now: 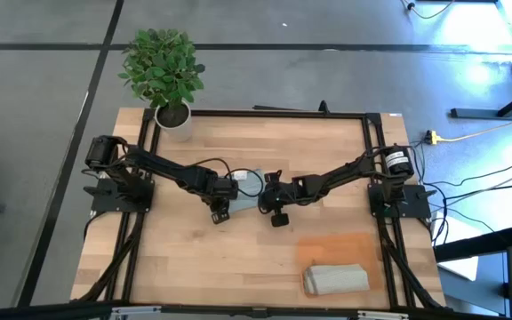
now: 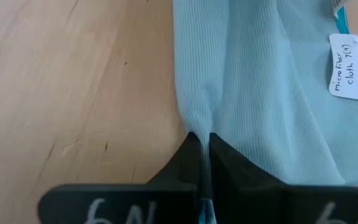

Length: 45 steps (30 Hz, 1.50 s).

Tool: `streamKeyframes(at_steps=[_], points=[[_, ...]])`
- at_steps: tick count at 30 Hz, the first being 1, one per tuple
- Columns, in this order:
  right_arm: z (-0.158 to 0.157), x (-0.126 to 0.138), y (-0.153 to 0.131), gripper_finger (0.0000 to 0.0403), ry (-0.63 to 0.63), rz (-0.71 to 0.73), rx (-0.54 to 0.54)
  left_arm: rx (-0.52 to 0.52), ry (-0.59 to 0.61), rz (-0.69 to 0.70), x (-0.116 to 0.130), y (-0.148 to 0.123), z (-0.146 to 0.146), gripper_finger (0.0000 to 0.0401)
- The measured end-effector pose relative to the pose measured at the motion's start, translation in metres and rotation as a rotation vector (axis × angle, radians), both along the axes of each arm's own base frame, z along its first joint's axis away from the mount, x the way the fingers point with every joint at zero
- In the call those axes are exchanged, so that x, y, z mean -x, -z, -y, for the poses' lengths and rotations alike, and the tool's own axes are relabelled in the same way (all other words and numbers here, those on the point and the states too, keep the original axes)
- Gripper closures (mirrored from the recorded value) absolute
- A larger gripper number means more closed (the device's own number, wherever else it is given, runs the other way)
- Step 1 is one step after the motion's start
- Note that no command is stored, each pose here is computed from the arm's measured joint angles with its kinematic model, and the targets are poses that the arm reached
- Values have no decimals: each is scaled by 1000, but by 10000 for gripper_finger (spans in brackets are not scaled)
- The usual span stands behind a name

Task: Roll microfiber towels into tight, uniform cylinder then place into a basket
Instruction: Roll the light blue microfiber towel

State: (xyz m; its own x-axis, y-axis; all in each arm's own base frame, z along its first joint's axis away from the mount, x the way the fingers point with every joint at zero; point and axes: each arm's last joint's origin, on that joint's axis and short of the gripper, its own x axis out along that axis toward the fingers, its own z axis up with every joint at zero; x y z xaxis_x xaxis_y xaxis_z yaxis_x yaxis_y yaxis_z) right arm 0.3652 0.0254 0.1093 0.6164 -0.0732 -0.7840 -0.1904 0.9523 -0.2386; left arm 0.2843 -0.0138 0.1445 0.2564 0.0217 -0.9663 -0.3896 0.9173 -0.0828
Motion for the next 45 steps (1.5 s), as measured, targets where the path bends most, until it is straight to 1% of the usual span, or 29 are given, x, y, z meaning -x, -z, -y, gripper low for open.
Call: streamKeyframes(at_steps=[7, 9, 12, 14, 16, 21, 25, 29, 32, 34, 40, 45], points=[[0, 0, 0, 391, -3, -2, -7, -2, -26, 0, 0, 0, -1, 319], [0, 0, 0, 391, -4, -2, -8, 34, -16, -2, 0, 0, -2, 320], [0, 0, 1, 391, -5, -3, -10, 119, 29, -3, 0, -1, -3, 323], [0, 0, 1, 391, -5, -4, -10, 142, 29, 1, 0, -3, -5, 325], [0, 0, 1, 391, -5, -4, -12, 133, 46, 18, 1, -7, -5, 325], [1, 0, 1, 391, 30, -1, -46, 39, 111, 101, 7, -31, -5, 323], [1, 0, 1, 391, 32, 1, -47, 40, 121, 192, 12, -52, -5, 326], [1, 0, 1, 391, 32, 2, -48, 27, 127, 238, 16, -63, -4, 327], [1, 0, 1, 391, 32, 1, -47, 23, 129, 257, 16, -64, -4, 327], [1, 0, 1, 391, 33, 1, -48, 41, 138, 254, 16, -64, -3, 329], [1, 0, 1, 391, 33, 1, -48, 41, 152, 260, 15, -64, 2, 345], [1, 0, 1, 391, 33, 0, -48, 38, 151, 258, 15, -64, 2, 333]])
